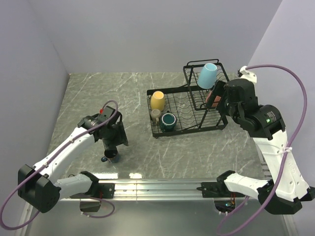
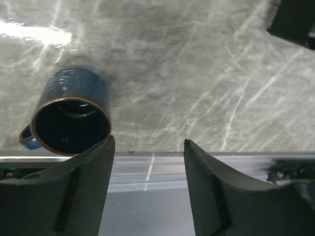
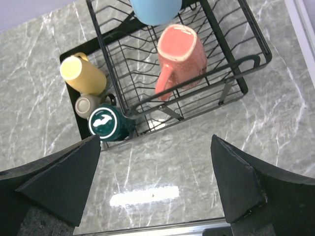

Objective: Load the cups into the dish rack

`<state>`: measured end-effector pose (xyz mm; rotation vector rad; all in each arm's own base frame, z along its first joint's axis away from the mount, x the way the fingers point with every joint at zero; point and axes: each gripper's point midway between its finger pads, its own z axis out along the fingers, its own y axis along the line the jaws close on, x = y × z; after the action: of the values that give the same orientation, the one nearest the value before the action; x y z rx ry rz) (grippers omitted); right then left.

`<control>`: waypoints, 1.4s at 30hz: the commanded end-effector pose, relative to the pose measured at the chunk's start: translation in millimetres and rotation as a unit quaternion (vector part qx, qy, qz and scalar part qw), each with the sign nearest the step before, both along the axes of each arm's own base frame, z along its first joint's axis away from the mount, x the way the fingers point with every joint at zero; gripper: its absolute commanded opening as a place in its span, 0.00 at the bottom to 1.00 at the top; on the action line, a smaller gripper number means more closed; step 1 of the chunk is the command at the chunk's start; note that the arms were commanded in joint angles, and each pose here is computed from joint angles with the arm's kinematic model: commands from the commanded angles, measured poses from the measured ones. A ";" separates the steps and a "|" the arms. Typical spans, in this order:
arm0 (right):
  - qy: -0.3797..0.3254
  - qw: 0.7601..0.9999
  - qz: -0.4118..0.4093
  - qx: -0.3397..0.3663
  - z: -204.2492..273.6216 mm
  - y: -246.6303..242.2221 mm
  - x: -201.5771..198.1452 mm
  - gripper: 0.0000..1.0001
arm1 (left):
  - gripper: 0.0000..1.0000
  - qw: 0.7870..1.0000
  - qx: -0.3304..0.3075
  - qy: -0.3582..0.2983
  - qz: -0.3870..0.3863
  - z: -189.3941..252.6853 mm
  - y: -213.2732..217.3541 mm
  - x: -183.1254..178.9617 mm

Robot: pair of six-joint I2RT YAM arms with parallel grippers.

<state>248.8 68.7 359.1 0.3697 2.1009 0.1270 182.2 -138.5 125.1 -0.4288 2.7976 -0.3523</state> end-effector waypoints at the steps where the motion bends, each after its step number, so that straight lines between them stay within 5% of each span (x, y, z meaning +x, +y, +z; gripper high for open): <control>1: 0.004 1.000 -0.007 -0.003 -5.4 -3.9 -5.3 0.99 | 0.63 0.999 0.028 -0.012 0.043 2.2 11.9 1.0; 24: 0.005 0.999 0.021 -0.025 1.2 -2.9 -6.3 1.00 | 0.51 0.997 0.047 0.008 0.066 -46.8 17.8 -5.9; 34: 0.004 0.999 0.020 -0.030 7.8 -5.0 -6.8 1.00 | 0.22 0.996 0.059 0.023 0.056 -61.0 9.4 5.1; 38: 0.001 0.999 0.021 -0.029 10.9 -4.7 -6.7 1.00 | 0.01 0.996 0.062 0.030 0.049 -63.9 8.1 5.6; 42: -0.012 0.999 0.050 -0.010 19.5 6.2 -7.1 1.00 | 0.00 0.999 0.037 0.008 0.035 -39.8 -2.2 14.4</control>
<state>243.0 67.9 359.5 0.2868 2.1410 0.0989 180.6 -124.8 62.0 -0.5614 2.8446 -0.1171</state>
